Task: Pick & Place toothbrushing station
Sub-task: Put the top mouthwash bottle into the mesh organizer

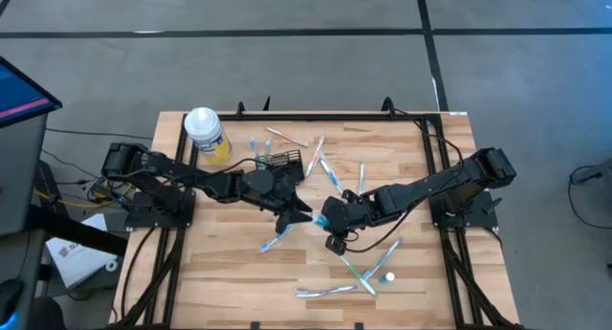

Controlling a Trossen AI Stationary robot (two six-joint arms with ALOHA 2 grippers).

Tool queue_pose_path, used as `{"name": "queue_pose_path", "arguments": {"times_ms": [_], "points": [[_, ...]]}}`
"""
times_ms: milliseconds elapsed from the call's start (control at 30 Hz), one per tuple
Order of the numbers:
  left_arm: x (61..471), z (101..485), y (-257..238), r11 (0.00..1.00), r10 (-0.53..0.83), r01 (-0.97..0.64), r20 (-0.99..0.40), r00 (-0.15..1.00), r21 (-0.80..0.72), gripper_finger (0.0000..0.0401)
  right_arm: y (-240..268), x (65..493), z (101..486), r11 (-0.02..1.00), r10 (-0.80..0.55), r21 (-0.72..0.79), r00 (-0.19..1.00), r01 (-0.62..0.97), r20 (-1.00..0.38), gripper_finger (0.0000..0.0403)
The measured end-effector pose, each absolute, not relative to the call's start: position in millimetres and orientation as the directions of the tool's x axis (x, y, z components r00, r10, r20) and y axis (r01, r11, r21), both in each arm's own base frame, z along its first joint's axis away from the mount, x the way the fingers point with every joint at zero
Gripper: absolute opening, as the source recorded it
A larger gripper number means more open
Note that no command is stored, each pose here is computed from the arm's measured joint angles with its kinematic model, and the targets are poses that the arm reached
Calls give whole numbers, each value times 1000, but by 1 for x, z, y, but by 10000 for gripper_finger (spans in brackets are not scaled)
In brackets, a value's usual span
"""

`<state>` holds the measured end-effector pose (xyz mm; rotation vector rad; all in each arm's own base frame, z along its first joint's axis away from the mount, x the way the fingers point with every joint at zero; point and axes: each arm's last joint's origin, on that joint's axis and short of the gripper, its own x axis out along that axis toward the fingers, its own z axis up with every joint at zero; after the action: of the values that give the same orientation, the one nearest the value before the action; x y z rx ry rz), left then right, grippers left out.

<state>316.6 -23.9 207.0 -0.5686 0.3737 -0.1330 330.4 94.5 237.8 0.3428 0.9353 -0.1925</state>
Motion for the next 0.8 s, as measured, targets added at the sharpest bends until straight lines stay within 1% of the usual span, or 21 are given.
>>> {"name": "queue_pose_path", "arguments": {"times_ms": [133, 267, 400, 567, 800], "points": [[320, 197, -24, 839, -219, 2, -335, 916, -545, 195, 94, 331, 238, 929, -15, 204, 583, 308, -812, 66], [327, 192, -24, 838, -215, 18, -300, 929, -546, 206, 94, 331, 238, 929, -16, 204, 584, 310, -812, 66], [329, 192, -22, 837, -213, 31, -273, 938, -547, 209, 94, 331, 238, 929, -17, 202, 581, 310, -814, 66], [329, 192, -22, 833, -229, 46, -269, 935, -552, 198, 94, 331, 238, 930, -17, 202, 581, 309, -814, 66], [337, 182, -22, 829, -231, 35, -285, 930, -558, 173, 94, 330, 238, 930, -17, 200, 580, 309, -814, 66]]}}
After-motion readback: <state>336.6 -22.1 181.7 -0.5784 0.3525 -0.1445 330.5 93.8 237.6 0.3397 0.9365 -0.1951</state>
